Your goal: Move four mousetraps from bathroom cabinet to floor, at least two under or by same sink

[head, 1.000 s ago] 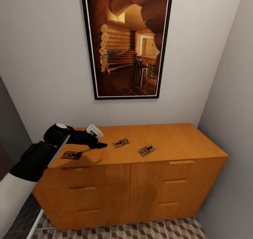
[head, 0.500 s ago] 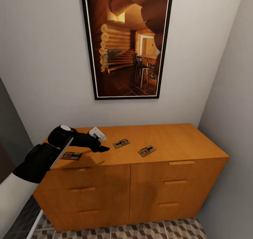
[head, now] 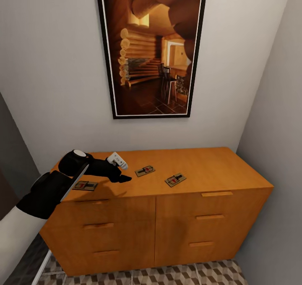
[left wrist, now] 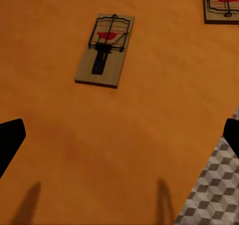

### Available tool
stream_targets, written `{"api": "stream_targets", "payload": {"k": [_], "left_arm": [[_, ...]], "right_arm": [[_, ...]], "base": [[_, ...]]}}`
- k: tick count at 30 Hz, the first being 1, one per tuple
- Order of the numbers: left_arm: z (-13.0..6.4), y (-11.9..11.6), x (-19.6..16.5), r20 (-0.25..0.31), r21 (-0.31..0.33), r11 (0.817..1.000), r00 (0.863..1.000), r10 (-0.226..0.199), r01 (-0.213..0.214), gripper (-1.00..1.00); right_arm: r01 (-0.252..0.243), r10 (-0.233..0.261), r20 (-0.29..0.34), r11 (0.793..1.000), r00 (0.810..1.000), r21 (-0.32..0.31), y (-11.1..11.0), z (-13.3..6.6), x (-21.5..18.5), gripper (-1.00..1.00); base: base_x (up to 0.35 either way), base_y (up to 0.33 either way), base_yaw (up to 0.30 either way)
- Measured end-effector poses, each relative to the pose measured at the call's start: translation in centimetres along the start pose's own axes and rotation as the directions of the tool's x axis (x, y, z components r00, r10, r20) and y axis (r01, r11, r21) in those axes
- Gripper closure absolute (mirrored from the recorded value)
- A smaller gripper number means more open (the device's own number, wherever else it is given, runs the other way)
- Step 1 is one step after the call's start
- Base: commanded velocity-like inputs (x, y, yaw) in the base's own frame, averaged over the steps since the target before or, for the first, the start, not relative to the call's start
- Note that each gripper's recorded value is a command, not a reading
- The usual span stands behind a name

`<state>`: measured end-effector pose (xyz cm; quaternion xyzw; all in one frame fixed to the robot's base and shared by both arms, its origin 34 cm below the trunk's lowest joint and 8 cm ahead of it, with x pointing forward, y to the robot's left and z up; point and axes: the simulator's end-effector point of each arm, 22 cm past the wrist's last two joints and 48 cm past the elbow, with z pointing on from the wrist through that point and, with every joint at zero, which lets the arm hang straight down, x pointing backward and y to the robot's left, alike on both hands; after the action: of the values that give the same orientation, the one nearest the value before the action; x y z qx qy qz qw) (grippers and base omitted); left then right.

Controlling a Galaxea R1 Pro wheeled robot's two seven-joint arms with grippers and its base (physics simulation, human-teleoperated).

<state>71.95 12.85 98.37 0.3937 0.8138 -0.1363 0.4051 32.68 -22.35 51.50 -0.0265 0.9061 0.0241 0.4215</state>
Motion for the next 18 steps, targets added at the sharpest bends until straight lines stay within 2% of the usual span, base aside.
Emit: {"api": "stream_targets", "payload": {"k": [18], "left_arm": [[1.1, -0.4, 0.8, -0.019, 0.017, 1.000, 1.000, 0.000, 0.001, -1.00]], "right_arm": [[-0.005, 0.005, -0.018, 1.000, 1.000, -0.005, 0.5, -0.2, 0.6, 1.00]], "base": [[0.009, 0.000, 0.000]]}}
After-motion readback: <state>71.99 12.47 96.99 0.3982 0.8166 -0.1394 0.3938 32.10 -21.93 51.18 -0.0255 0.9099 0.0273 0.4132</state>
